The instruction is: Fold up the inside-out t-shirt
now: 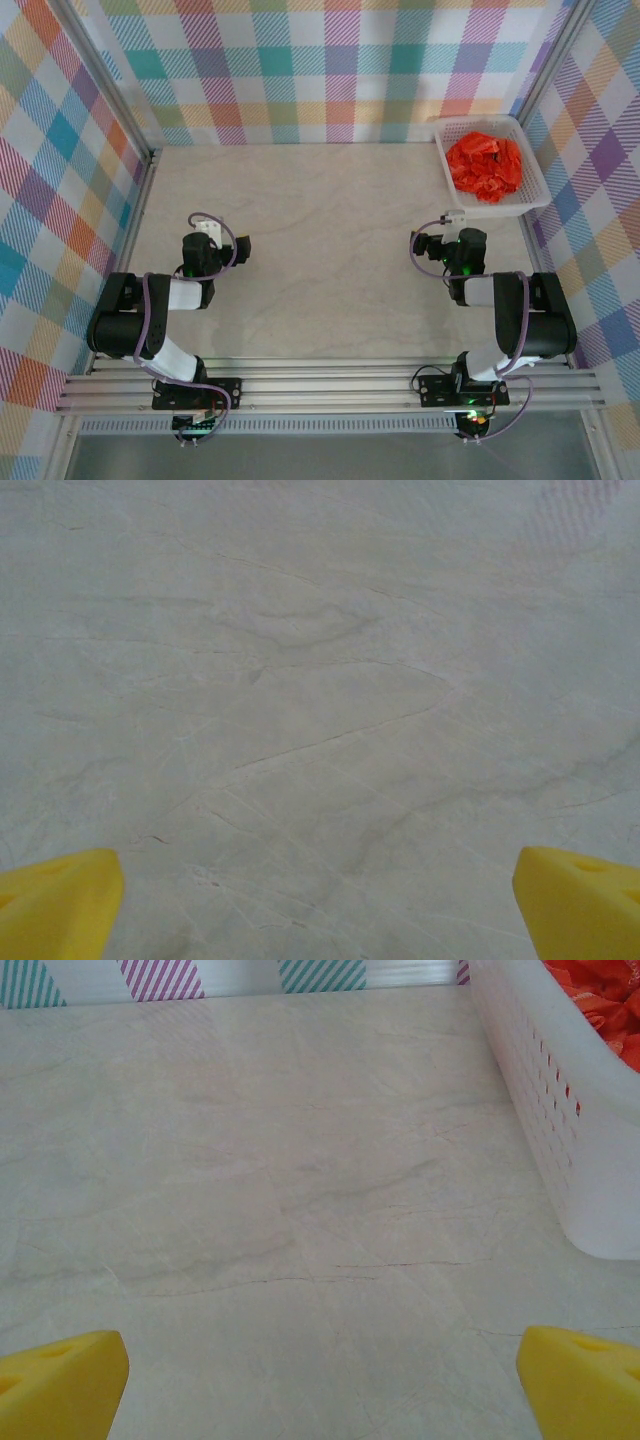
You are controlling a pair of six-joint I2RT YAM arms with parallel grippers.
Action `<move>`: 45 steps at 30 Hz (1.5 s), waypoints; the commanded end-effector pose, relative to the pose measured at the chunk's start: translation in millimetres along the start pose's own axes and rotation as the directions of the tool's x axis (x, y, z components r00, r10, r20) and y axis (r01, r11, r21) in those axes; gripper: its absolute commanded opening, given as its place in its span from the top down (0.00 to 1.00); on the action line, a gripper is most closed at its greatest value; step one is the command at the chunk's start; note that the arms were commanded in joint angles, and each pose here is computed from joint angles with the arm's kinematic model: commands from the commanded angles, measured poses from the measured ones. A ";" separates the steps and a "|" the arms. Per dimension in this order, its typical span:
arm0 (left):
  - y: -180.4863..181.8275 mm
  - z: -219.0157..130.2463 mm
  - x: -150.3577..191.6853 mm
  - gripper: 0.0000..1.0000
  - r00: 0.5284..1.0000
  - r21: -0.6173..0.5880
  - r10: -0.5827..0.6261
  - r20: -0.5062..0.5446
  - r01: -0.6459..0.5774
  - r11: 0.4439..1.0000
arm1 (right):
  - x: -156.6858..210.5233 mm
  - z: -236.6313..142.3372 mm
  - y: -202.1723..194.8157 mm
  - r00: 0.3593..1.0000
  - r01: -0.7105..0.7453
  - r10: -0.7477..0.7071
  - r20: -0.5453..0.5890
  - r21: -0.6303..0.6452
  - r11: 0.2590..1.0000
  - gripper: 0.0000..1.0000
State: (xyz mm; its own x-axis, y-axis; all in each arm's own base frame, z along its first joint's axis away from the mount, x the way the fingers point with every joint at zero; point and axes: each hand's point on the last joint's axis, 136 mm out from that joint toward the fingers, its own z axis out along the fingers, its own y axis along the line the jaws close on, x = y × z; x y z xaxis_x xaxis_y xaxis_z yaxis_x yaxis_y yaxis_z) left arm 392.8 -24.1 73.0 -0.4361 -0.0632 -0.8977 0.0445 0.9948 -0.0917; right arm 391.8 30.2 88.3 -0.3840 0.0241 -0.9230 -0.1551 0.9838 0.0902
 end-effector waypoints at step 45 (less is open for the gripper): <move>21.0 -151.7 -54.8 0.00 0.826 -0.239 -0.555 0.099 0.561 0.793 | -135.1 61.6 -146.8 0.753 -0.493 0.654 -0.071 0.597 0.633 0.22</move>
State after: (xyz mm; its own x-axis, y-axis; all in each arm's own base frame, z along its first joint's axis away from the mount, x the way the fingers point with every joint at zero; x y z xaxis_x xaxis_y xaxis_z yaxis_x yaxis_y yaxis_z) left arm 283.4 19.7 193.5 -0.2670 -0.5821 -0.7680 -0.4391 0.7829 -0.4408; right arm 523.9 -91.9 192.4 -0.4265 0.6168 -0.6616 0.5828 0.7467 0.3204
